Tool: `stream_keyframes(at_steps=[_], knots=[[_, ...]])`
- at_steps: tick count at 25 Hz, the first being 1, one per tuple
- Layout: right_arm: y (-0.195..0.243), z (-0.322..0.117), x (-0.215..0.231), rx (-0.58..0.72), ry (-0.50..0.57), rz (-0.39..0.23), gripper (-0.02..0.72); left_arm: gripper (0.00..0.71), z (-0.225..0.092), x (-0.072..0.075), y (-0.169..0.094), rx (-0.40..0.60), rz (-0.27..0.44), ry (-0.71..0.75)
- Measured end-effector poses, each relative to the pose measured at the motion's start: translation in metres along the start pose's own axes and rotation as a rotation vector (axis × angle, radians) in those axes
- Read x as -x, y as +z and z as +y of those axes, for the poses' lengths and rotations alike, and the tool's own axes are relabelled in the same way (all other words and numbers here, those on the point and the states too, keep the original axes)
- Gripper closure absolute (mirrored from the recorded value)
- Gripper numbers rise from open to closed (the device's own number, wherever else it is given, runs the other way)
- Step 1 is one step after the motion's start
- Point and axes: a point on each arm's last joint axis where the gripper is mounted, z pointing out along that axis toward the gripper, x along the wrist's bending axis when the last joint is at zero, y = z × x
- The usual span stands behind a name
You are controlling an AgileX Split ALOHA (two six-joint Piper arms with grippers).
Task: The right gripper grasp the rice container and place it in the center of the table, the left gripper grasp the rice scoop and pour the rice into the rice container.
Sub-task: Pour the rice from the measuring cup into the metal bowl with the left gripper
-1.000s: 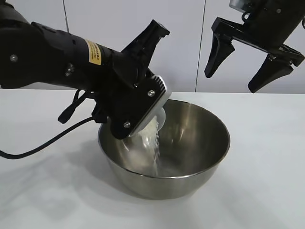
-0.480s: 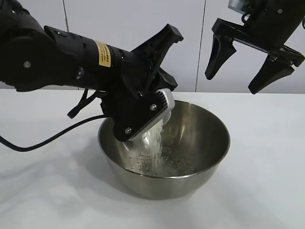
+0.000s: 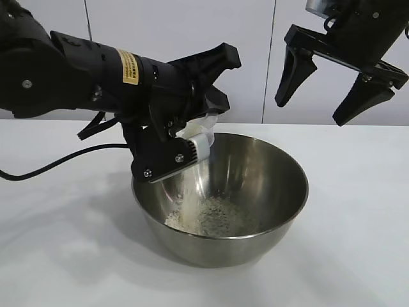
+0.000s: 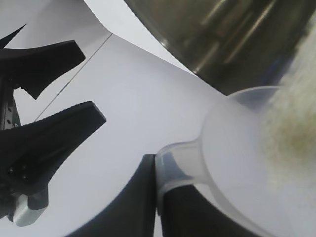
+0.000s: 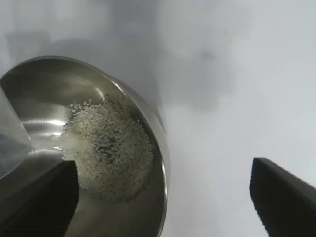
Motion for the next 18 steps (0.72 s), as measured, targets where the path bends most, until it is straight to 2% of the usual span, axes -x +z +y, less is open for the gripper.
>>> stream_keyframes(at_steps=[6,13,18], knots=[[0.0000,0.0000,0.0000,0.000,-0.006,0.000,0.050,0.707,0.0033,-0.0022,-0.0001,0.038,0.030,0.099],[0.0000,0.0003,0.0001,0.003,-0.011,-0.002,0.050,0.707,0.0036,-0.0041,-0.0002,0.039,0.052,0.186],[0.0000,0.0003,0.0003,0.004,-0.012,-0.003,0.050,0.707,0.0028,-0.0044,-0.0002,0.031,0.055,0.175]])
